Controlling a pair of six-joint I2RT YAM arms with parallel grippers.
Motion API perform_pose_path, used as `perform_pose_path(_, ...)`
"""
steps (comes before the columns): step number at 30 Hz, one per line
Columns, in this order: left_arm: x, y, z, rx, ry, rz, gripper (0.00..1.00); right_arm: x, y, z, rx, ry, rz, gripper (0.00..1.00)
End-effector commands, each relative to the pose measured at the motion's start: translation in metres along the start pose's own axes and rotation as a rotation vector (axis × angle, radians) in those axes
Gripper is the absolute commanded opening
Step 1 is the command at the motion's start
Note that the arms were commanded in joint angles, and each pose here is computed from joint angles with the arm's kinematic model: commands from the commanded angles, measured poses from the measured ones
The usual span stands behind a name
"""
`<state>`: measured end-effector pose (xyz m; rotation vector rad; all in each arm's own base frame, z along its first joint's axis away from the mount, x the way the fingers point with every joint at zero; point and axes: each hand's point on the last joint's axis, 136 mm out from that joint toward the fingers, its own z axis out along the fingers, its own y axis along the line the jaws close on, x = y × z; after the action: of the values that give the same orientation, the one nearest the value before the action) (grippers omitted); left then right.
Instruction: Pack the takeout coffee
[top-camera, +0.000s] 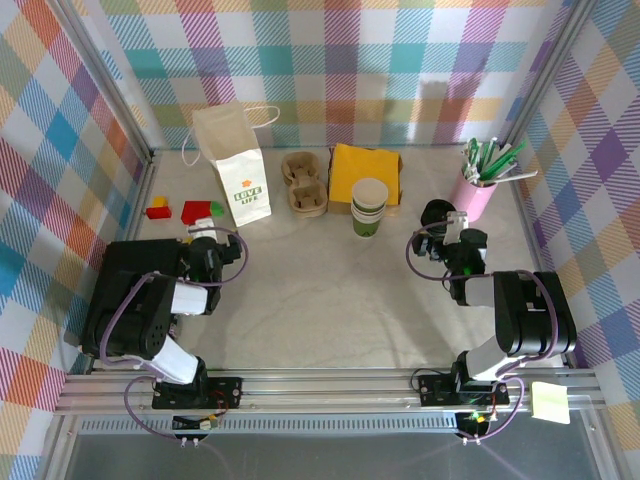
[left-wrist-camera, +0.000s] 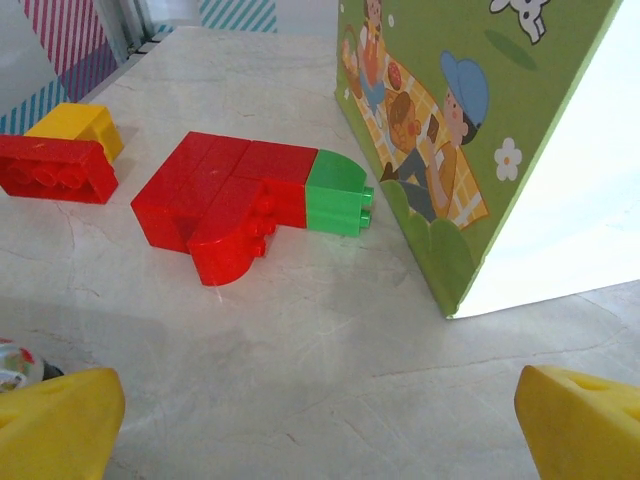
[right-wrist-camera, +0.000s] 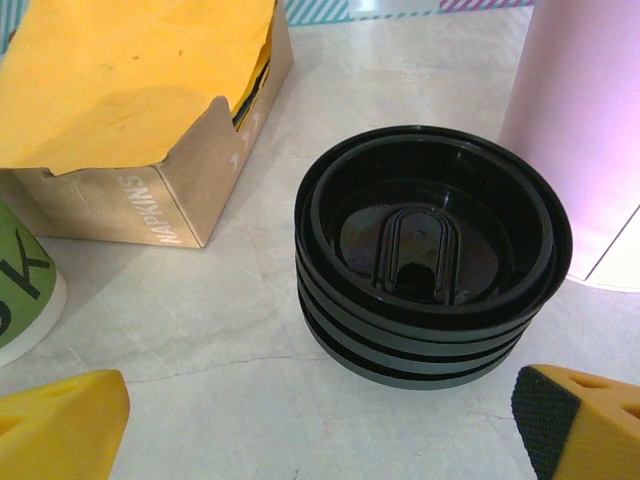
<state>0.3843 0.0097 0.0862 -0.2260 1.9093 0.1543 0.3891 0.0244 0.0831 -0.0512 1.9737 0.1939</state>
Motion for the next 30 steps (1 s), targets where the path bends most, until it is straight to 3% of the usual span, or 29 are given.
perform_pose_path(1,-0.020,0.004,-0.014,-0.016,-0.079,-0.011,1.00,-0.018,0.004,-0.012,-0.011,-0.091,-0.023,0.99)
perform_pose_path(8,-0.059,0.018,-0.050,-0.093,-0.146,-0.072,1.00,-0.040,-0.001,-0.039,0.054,-0.040,0.070,0.99)
perform_pose_path(12,-0.089,0.015,-0.076,-0.097,-0.167,-0.124,1.00,-0.062,0.002,-0.070,0.080,0.020,0.273,0.99)
perform_pose_path(15,-0.107,0.013,-0.094,-0.097,-0.111,-0.179,1.00,-0.075,0.017,-0.096,0.053,0.114,0.438,0.99)
perform_pose_path(18,-0.123,0.003,-0.109,-0.050,-0.033,-0.236,1.00,-0.091,0.046,-0.116,-0.073,0.178,0.483,0.99)
perform_pose_path(21,-0.132,-0.013,-0.120,0.021,0.086,-0.280,1.00,-0.104,0.062,-0.127,-0.102,0.226,0.534,0.99)
perform_pose_path(24,-0.133,-0.033,-0.129,0.115,0.193,-0.288,1.00,-0.113,0.078,-0.127,-0.098,0.308,0.555,0.97)
perform_pose_path(30,-0.139,-0.069,-0.149,0.301,0.304,-0.321,1.00,-0.127,0.109,-0.112,-0.020,0.437,0.474,0.98)
